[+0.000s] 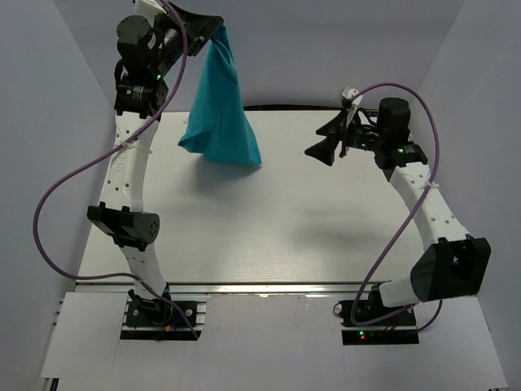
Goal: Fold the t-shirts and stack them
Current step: Pick up the crumpled T-shirt from the center of the board, then place the crumpled T-shirt at the center of the board.
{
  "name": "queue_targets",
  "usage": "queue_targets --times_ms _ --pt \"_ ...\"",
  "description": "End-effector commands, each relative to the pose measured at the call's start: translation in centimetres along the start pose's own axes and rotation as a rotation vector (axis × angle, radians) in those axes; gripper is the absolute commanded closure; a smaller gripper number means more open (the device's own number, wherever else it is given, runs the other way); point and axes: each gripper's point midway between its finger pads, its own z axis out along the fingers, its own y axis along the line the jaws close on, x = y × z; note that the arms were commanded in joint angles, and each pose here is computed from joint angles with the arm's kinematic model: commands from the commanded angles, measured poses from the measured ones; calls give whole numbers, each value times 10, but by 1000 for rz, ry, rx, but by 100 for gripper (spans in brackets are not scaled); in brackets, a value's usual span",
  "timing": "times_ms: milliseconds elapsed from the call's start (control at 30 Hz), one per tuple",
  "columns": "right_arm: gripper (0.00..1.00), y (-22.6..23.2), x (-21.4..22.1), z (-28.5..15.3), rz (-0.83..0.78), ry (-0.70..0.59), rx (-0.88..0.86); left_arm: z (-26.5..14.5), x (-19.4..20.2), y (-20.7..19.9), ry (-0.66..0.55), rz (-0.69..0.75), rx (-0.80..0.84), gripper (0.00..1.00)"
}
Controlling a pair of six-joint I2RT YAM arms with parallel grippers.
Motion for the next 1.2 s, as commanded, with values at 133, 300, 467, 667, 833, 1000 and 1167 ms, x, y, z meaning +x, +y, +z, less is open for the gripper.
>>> queue_targets --times_ms 133,300,467,667,833,1000,1167 --pt "10 13 -58 0 -174 -170 52 -35 -12 -124 -49 -72 280 100" --pt "11 15 -68 -5 -224 -205 73 -33 -2 -169 -48 -156 425 100" --pt "11 11 -76 -12 -257 -236 135 -38 -8 -198 -101 -202 531 100" --pt "12 43 -67 -17 -205 -237 31 -47 -20 -206 -175 -151 516 100" --pt "18 65 -43 -4 -60 -211 35 -36 -4 -191 -127 -164 483 100" --pt "18 94 -43 9 -108 -215 20 -29 5 -184 -102 -168 466 100" --pt "19 115 -42 25 -144 -215 -60 -29 13 -177 -84 -158 437 100"
